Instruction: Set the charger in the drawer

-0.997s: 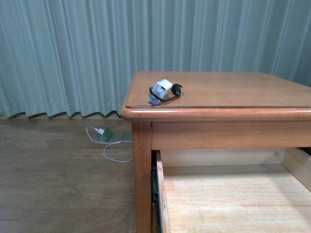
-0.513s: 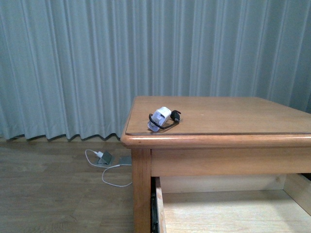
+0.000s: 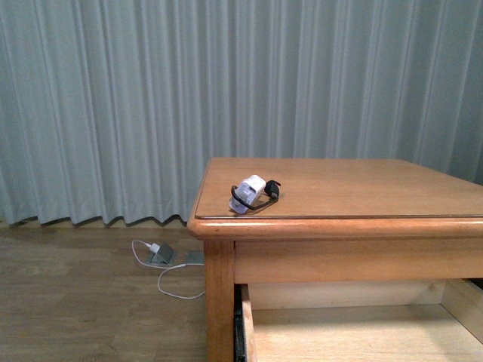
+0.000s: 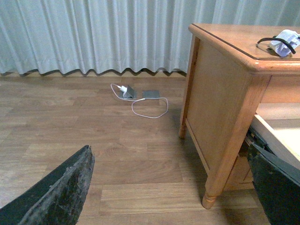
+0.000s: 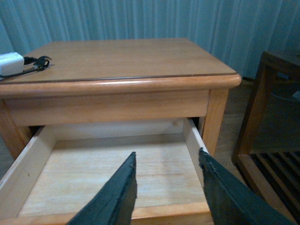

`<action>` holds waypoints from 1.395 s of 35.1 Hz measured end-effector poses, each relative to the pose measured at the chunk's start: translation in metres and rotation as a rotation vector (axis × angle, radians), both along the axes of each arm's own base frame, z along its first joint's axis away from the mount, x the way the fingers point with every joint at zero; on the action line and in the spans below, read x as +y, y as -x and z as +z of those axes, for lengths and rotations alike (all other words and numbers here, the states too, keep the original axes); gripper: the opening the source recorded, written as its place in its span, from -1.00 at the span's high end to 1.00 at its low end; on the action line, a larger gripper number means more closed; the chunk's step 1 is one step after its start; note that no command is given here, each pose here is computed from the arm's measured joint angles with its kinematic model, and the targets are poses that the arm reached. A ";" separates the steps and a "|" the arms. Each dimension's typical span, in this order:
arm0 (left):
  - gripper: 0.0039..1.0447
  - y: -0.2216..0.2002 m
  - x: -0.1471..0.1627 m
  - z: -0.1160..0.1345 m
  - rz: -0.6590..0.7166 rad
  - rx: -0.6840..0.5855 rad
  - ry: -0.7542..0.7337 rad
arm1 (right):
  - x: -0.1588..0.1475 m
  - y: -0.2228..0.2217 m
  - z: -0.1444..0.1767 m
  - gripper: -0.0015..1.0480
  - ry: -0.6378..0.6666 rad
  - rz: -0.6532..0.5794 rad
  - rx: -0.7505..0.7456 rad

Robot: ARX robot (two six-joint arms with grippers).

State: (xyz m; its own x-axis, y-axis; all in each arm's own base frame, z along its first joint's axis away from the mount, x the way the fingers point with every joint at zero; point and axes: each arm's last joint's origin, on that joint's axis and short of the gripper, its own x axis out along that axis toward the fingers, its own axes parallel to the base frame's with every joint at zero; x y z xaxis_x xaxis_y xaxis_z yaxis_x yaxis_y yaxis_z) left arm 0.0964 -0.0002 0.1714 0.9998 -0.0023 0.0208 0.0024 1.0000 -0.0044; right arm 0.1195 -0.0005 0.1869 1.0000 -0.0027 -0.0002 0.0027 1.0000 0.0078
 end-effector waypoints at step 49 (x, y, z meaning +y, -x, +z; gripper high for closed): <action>-0.88 -0.092 -0.036 0.061 0.044 0.113 0.037 | 0.000 0.006 -0.008 -0.83 0.006 0.002 -0.003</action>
State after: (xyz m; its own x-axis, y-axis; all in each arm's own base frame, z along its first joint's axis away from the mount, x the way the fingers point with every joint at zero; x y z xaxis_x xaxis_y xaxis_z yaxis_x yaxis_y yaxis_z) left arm 0.1888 -0.0361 0.2322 0.9949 0.0403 -0.0924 -0.0441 0.9983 -0.0394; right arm 0.1140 -0.0001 0.1793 1.0000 -0.0008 0.0025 0.0008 1.0000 0.0013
